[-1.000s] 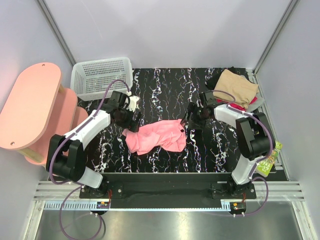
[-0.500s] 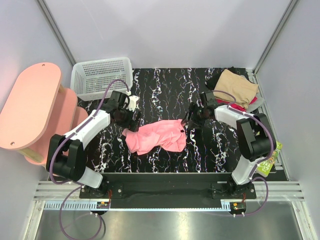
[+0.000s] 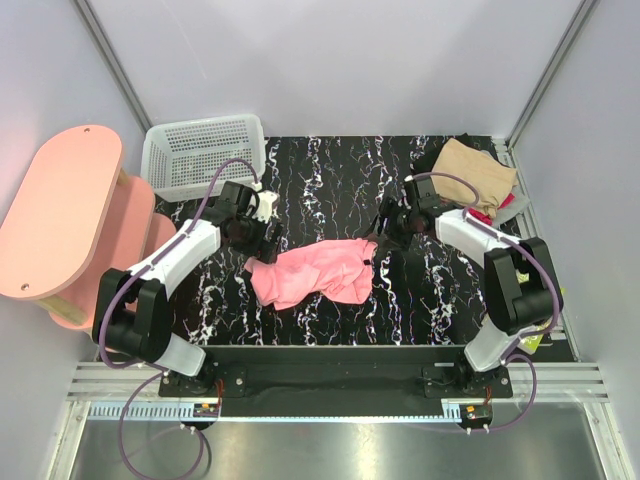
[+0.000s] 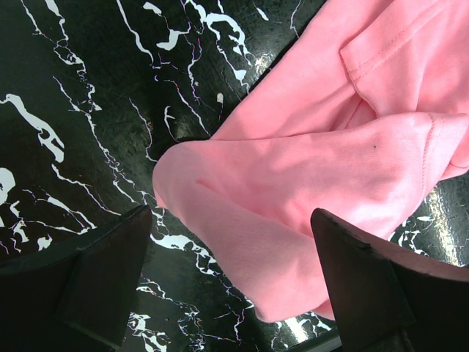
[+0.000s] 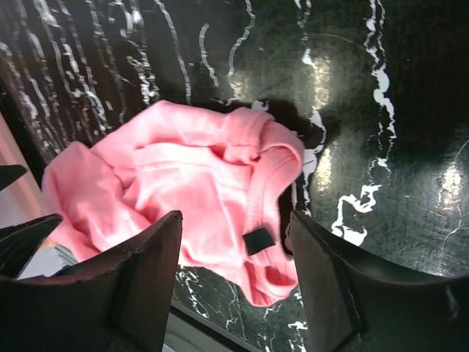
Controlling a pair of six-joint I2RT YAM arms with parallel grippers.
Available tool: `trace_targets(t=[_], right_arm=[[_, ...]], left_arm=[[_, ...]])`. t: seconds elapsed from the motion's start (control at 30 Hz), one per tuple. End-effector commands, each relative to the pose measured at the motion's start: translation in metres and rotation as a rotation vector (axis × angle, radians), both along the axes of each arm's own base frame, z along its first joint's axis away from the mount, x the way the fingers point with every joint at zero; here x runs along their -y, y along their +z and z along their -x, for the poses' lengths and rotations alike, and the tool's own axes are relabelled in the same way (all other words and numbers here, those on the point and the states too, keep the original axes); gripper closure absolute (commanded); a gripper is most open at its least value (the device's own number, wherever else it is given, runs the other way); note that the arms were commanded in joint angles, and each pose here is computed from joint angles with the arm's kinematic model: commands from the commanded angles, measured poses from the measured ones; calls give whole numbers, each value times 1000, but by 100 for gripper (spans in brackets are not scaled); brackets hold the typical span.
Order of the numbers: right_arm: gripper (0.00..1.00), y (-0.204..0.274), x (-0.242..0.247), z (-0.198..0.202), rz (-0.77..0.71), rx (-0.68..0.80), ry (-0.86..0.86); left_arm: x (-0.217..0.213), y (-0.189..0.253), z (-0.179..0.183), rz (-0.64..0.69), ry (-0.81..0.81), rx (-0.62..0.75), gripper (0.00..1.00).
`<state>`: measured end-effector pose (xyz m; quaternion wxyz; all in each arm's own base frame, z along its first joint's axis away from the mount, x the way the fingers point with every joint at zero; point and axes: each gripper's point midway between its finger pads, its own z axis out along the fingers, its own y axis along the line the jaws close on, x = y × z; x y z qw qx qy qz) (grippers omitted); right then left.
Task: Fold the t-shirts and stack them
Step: Flatten out the tshirt
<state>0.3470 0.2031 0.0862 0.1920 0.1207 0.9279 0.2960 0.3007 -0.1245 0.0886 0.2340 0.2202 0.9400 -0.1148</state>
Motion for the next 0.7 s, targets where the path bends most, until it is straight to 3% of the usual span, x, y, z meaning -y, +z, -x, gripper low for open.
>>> trace_targets(t=[0.0, 0.43, 0.53, 0.57, 0.63, 0.67], right_arm=[[32, -5, -2, -8, 19, 10, 13], [37, -34, -6, -21, 39, -37, 20], [47, -44, -9, -25, 35, -54, 21], [57, -44, -10, -26, 31, -52, 25], [66, -44, -11, -27, 28, -53, 27], [77, -43, -12, -28, 25, -48, 28]], left_arm=[[0, 16, -15, 10, 14, 72, 5], [0, 0, -9, 3, 6, 24, 5], [-1, -5, -9, -1, 10, 7, 5], [-2, -5, -8, 0, 12, 6, 5], [-1, -5, -8, 1, 10, 8, 5], [-2, -4, -8, -2, 8, 9, 5]])
